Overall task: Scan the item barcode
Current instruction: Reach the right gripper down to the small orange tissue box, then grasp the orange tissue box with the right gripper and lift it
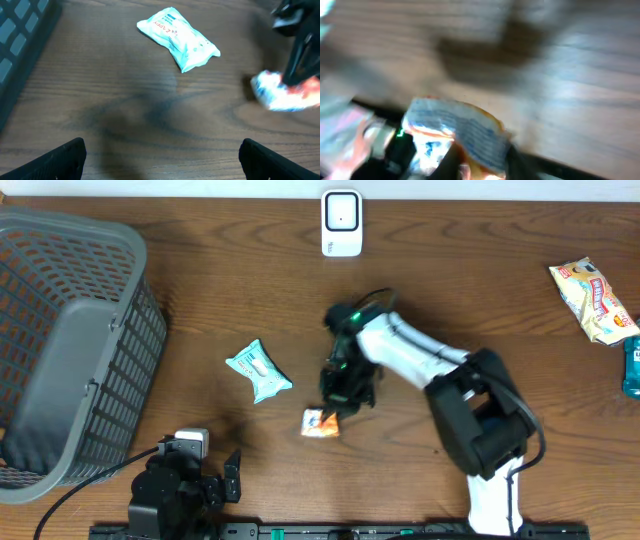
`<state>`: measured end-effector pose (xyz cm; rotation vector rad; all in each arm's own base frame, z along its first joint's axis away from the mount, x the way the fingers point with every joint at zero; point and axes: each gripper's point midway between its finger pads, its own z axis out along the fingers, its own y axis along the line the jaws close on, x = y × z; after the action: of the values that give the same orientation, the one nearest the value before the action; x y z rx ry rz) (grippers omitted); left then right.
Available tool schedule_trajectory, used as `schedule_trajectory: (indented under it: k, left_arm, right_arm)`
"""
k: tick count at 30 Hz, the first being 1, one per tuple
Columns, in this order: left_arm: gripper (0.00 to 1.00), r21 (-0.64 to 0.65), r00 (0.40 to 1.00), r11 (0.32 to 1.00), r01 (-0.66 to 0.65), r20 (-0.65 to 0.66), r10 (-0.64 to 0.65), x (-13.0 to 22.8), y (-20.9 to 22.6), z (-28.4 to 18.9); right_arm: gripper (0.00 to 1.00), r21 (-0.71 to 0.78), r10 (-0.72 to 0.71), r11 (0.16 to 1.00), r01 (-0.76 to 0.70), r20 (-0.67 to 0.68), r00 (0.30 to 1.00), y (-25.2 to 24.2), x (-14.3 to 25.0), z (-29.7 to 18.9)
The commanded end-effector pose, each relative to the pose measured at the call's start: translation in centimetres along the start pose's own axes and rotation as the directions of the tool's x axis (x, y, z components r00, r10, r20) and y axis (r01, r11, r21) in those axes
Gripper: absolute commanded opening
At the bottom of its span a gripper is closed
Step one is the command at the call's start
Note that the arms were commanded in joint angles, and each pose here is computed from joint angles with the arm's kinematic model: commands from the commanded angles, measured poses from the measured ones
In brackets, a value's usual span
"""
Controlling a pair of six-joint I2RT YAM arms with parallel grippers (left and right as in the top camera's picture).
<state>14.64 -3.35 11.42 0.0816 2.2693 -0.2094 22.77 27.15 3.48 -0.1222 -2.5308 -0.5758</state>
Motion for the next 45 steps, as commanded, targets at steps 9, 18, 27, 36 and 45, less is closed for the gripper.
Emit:
schedule_trajectory:
  k: [9,18,27,36,45]
  left_arm:
    - [0.98,0.016,1.000,1.000,-0.009,0.002,0.008,-0.1,-0.3,-0.1]
    - [0.98,0.016,1.000,1.000,-0.009,0.002,0.008,-0.1,-0.3,-0.1]
    - [0.98,0.016,1.000,1.000,-0.009,0.002,0.008,-0.1,-0.3,-0.1]
    - [0.98,0.016,1.000,1.000,-0.009,0.002,0.008,-0.1,-0.3,-0.1]
    - [0.98,0.016,1.000,1.000,-0.009,0.002,0.009,-0.1,-0.3,-0.1]
  right_arm:
    - [0.78,0.079,-0.089,0.994,0.077,0.156,0.984,-3.8,-5.0,-3.4]
    - [0.45,0.190,-0.209,0.967,0.171,0.206,0.956,-4.2,-6.2,-3.1]
    - [0.35,0.169,-0.362,0.928,0.332,0.200,0.910,-2.6,-6.4,-2.8]
    - [0.43,0.112,-0.423,0.906,0.408,0.235,0.875,-0.6,-5.0,-4.6]
    - [0.38,0.101,-0.520,0.854,0.510,0.201,0.830,0.6,-3.7,-3.2]
